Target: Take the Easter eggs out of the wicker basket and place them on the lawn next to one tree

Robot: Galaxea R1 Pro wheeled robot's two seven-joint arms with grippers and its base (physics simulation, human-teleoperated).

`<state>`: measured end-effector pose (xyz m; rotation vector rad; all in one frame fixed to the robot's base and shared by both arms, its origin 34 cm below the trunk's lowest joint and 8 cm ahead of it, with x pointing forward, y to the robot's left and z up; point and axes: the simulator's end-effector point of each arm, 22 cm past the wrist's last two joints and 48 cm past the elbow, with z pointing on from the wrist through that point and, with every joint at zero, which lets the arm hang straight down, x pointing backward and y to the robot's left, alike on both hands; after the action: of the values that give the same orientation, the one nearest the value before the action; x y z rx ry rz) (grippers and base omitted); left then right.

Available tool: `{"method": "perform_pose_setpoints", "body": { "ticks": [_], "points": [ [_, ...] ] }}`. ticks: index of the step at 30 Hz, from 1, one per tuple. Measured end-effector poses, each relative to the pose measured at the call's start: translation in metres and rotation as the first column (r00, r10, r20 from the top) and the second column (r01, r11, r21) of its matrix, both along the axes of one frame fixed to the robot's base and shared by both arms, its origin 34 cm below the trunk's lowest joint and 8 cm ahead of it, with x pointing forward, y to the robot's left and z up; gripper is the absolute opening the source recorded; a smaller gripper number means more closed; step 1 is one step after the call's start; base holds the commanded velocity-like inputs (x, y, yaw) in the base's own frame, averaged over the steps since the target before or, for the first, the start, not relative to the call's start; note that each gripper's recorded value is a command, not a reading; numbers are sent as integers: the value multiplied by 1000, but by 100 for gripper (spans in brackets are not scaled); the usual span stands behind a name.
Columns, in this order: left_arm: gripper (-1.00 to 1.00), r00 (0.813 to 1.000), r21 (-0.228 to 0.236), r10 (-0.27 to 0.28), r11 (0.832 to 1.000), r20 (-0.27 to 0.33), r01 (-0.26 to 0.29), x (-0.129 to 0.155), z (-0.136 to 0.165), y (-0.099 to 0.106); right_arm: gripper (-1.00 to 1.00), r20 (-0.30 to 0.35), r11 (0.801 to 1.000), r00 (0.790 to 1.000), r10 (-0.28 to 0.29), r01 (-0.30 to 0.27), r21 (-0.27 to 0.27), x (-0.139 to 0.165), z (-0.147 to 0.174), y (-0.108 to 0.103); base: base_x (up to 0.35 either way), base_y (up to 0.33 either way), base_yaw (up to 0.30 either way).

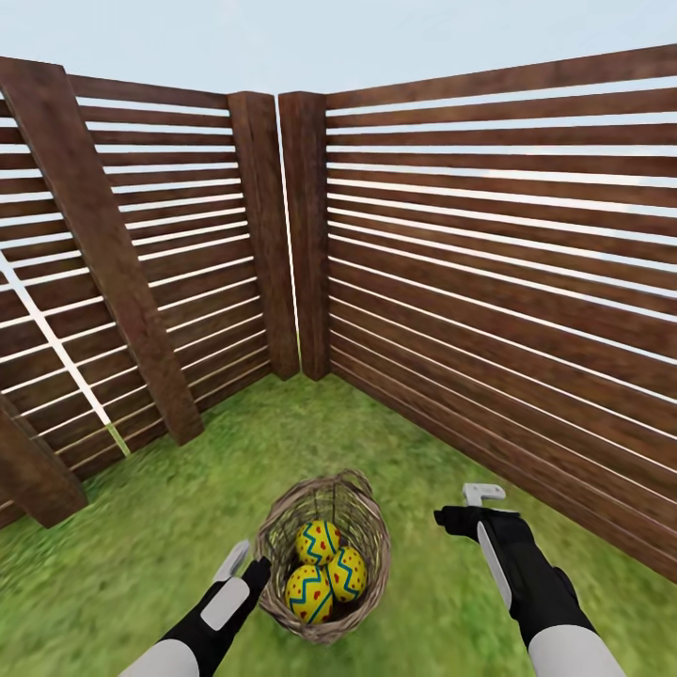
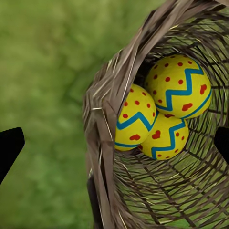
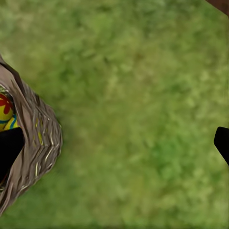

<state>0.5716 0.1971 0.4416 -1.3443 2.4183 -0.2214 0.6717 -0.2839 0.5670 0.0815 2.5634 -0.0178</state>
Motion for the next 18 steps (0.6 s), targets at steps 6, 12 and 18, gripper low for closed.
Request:
{"method": "perform_pose_setpoints", "body": {
  "ticks": [6,12,18],
  "points": [
    [100,1000,-6,-2,1000,-2,2,-2,-12,-5,100,-1,1000,1000,1,-1,-1,-2,-12,0,0,0,0],
    [100,1000,-13,-8,1000,-17,8,-11,-27,-12,100,-1,1000,1000,0,0,-1,-4,-24,0,0,0,0],
    [100,1000,-16,-10,1000,-21,9,-14,-40,-13,100,-1,1000,1000,0,0,-2,-5,-36,0,0,0,0]
  ]
}}
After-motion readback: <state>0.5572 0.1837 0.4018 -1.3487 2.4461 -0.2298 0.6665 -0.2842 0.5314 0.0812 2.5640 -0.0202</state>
